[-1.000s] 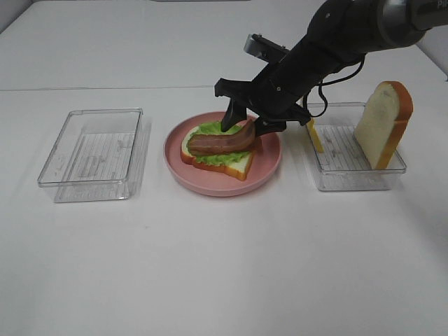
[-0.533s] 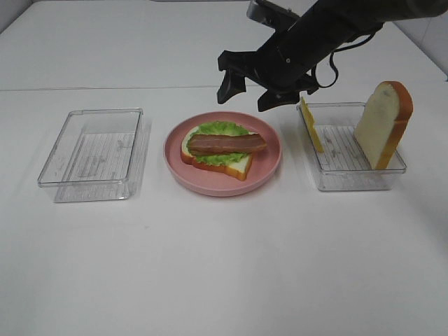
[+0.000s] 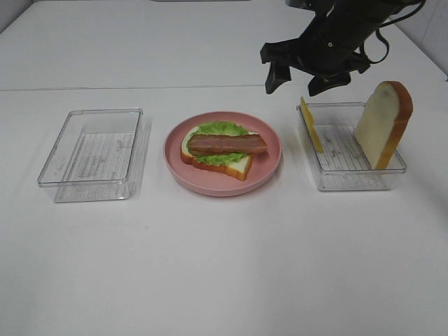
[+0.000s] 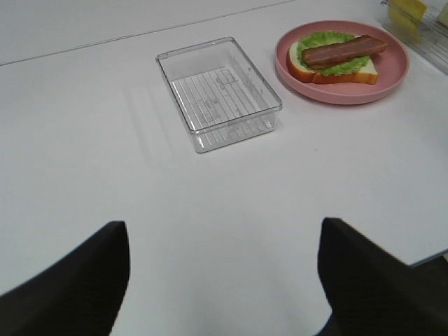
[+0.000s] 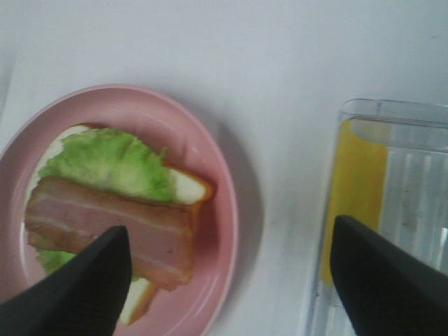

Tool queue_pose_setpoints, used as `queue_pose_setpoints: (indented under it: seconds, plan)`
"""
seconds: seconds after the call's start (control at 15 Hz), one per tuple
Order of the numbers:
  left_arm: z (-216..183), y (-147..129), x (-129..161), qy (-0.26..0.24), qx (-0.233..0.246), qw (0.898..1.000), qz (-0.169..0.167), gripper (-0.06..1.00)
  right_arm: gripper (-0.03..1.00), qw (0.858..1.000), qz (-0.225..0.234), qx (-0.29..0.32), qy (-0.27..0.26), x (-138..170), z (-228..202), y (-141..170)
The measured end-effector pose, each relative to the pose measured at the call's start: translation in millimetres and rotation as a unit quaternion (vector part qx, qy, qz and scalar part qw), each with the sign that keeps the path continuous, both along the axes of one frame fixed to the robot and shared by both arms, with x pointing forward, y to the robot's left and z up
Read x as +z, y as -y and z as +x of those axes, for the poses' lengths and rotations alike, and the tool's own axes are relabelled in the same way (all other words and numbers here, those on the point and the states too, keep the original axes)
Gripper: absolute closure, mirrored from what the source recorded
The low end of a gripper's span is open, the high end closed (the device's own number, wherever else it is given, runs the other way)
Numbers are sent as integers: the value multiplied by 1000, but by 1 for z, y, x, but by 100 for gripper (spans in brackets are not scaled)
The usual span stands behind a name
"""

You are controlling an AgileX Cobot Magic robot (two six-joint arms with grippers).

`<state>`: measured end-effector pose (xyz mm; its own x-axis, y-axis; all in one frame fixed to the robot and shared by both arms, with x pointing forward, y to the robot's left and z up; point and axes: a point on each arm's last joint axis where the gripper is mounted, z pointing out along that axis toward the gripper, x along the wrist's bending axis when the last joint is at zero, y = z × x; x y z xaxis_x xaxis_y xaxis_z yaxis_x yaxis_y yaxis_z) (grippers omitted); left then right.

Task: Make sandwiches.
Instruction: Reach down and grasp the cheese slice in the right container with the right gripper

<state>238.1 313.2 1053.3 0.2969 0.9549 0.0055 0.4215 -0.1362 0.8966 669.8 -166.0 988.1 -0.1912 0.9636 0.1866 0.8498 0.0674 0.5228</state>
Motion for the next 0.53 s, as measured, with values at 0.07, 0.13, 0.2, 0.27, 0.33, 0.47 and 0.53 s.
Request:
queue_pose_setpoints:
  seconds: [0.07,0.13,0.2,0.27,0.33,0.47,0.53]
  plan:
    - [0,0,0,0,0,1000,0,23,22,1000,-6,-7,1,0,2,8]
    - [0,0,0,0,0,1000,0,23,22,1000,-12,-13,2,0,4,16]
    - [0,0,0,0,0,1000,0,23,23,1000,-18,-16,4,0,6,21]
    - [0,0,0,0,0,1000,0,23,24,1000,-25,-16,6,-1,7,25]
    - [0,0,0,0,0,1000,0,23,25,999,-32,-15,8,-1,7,26]
    - [0,0,0,0,0,1000,0,23,31,999,-34,-14,12,-1,8,27]
    - [0,0,0,0,0,1000,0,23,33,999,-35,-14,8,-5,9,27]
